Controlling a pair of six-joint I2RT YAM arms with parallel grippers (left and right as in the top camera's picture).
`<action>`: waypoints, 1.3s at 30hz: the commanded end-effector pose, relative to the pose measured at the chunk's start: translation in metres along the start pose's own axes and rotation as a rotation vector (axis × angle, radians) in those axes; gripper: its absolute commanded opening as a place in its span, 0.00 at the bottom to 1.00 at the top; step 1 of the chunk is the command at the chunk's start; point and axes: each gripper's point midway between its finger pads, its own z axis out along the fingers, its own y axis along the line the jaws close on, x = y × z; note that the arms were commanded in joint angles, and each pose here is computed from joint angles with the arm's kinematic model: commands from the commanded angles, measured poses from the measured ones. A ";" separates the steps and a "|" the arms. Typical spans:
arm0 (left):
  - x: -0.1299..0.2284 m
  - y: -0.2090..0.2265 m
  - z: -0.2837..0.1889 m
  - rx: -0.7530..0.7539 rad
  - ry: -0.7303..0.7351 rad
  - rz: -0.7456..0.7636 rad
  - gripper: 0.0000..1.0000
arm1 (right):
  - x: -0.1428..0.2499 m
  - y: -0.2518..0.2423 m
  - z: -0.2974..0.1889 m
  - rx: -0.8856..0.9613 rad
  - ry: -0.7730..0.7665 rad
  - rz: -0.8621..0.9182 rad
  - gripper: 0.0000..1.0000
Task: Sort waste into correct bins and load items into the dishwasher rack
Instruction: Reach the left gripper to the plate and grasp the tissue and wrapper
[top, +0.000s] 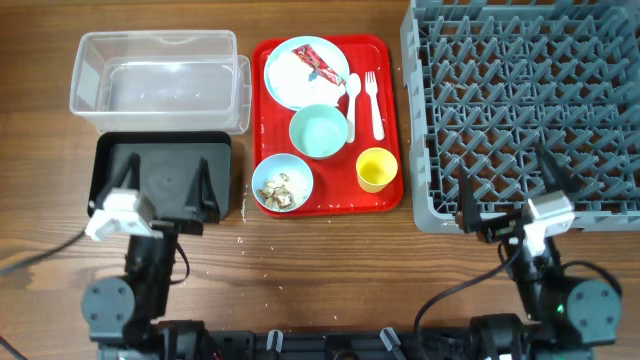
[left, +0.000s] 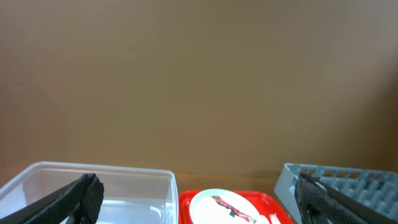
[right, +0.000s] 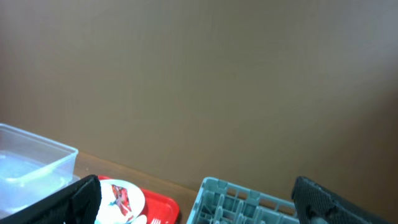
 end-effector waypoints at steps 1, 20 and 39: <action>-0.028 0.001 0.026 -0.025 0.049 0.021 1.00 | -0.017 -0.001 0.017 -0.036 0.035 -0.018 1.00; 0.097 -0.046 0.206 0.127 0.926 0.195 1.00 | 0.035 0.017 0.083 -0.243 0.484 0.112 1.00; 0.265 -0.111 0.246 0.221 1.144 0.157 1.00 | 0.088 0.059 0.071 -0.378 0.743 0.469 0.79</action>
